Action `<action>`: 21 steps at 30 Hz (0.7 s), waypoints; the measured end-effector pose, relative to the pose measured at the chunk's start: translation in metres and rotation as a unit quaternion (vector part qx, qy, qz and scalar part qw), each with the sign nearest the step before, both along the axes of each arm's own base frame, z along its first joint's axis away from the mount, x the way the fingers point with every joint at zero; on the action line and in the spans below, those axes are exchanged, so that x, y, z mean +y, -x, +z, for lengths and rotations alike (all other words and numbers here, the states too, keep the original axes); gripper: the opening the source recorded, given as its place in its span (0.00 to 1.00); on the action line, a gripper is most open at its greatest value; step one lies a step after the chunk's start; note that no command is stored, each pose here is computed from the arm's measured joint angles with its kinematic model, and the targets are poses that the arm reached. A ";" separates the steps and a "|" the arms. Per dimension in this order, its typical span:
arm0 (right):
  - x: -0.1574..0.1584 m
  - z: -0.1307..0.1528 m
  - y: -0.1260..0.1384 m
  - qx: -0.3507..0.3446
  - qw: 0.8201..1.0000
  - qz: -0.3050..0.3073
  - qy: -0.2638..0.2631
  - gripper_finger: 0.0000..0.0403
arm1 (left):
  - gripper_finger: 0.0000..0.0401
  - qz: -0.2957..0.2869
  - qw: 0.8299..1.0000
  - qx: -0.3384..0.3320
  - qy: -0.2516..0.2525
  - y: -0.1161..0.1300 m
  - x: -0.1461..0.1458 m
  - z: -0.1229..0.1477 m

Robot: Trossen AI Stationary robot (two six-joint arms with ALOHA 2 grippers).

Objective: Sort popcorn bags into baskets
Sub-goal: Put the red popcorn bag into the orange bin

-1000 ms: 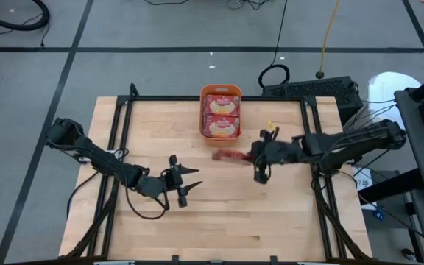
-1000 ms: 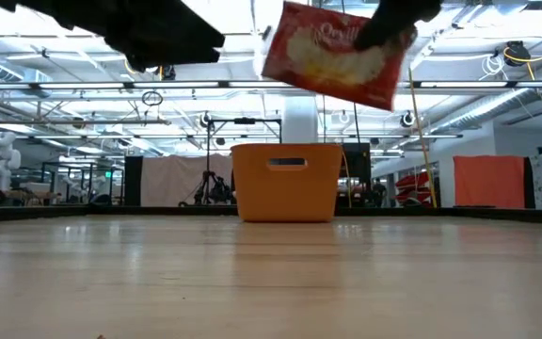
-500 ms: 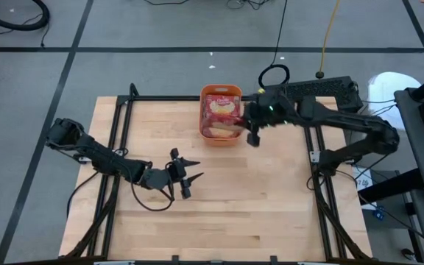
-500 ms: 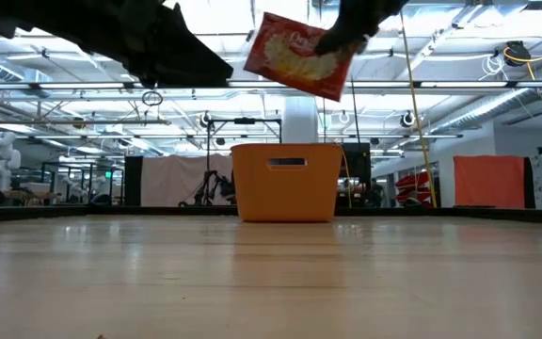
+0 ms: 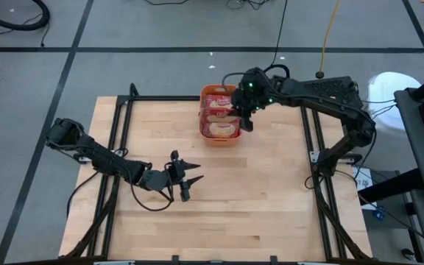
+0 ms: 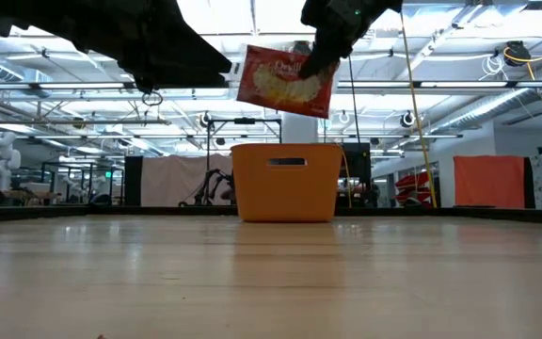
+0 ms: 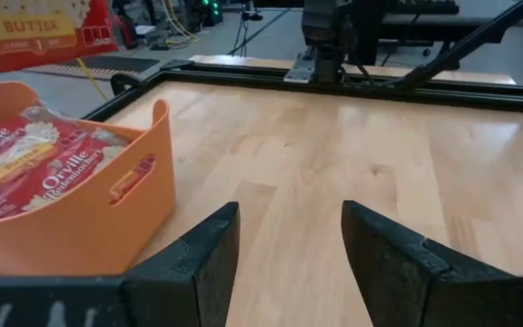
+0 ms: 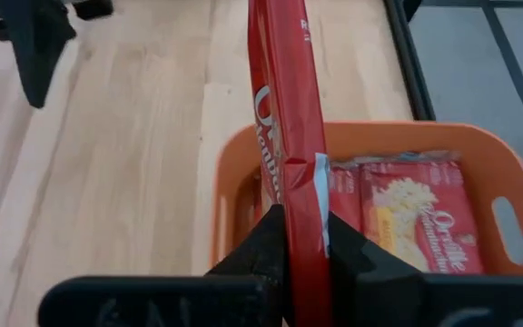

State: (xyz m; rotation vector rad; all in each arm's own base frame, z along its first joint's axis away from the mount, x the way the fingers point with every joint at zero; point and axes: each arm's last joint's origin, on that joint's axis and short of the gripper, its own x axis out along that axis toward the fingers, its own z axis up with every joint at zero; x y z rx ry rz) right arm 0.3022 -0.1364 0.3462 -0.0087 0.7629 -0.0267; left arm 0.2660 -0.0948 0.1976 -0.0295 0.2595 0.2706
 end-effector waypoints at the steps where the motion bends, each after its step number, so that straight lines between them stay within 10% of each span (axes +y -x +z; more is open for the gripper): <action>1: -0.002 0.001 0.001 0.004 1.000 -0.001 0.001 0.05 | 0.49 0.000 1.000 0.000 0.000 0.000 0.000 0.000; 21: -0.038 -0.041 -0.010 0.063 0.995 -0.023 -0.071 0.06 | 0.49 0.001 1.000 0.001 -0.003 0.000 0.001 0.000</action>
